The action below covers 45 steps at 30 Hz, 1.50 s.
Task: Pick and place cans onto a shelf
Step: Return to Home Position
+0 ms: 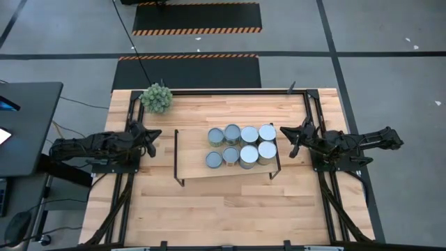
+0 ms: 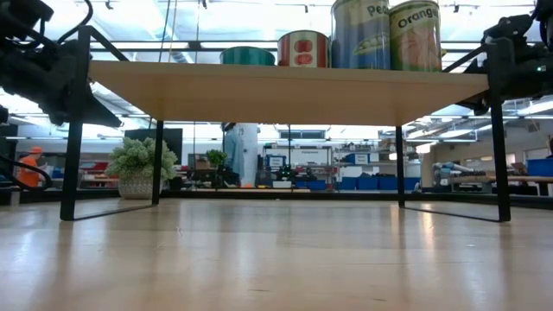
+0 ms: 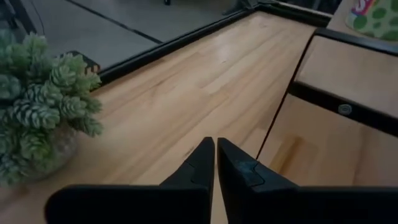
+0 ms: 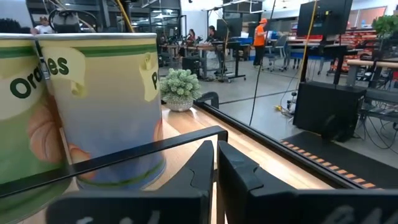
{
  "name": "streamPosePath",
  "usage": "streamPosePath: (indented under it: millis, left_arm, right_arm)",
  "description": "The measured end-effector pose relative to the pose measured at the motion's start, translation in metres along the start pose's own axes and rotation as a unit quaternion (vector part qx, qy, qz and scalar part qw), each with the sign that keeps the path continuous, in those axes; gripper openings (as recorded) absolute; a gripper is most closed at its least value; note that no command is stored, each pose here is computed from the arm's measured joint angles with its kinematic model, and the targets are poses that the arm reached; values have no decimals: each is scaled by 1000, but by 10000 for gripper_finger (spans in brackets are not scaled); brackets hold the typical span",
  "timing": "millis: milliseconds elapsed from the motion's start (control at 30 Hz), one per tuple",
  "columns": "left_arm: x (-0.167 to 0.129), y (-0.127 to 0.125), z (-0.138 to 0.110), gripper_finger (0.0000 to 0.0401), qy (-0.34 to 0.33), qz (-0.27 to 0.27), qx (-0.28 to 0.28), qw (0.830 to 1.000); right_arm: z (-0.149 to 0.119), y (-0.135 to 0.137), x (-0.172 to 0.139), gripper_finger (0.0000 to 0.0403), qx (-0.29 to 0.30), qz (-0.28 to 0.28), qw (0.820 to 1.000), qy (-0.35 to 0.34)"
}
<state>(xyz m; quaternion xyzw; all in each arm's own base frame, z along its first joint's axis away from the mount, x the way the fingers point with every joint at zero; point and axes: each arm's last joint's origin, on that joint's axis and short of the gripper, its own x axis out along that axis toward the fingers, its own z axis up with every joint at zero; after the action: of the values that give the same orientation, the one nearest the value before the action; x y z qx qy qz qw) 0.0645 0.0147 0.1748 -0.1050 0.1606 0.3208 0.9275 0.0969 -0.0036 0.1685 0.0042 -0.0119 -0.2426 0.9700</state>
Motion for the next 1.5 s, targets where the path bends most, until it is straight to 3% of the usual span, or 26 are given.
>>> streamPosePath:
  millis: [1500]
  left_arm:
    - [0,0,0,30,0,-1,17,1000]
  right_arm:
    - [0,0,0,28,0,0,1000,0]
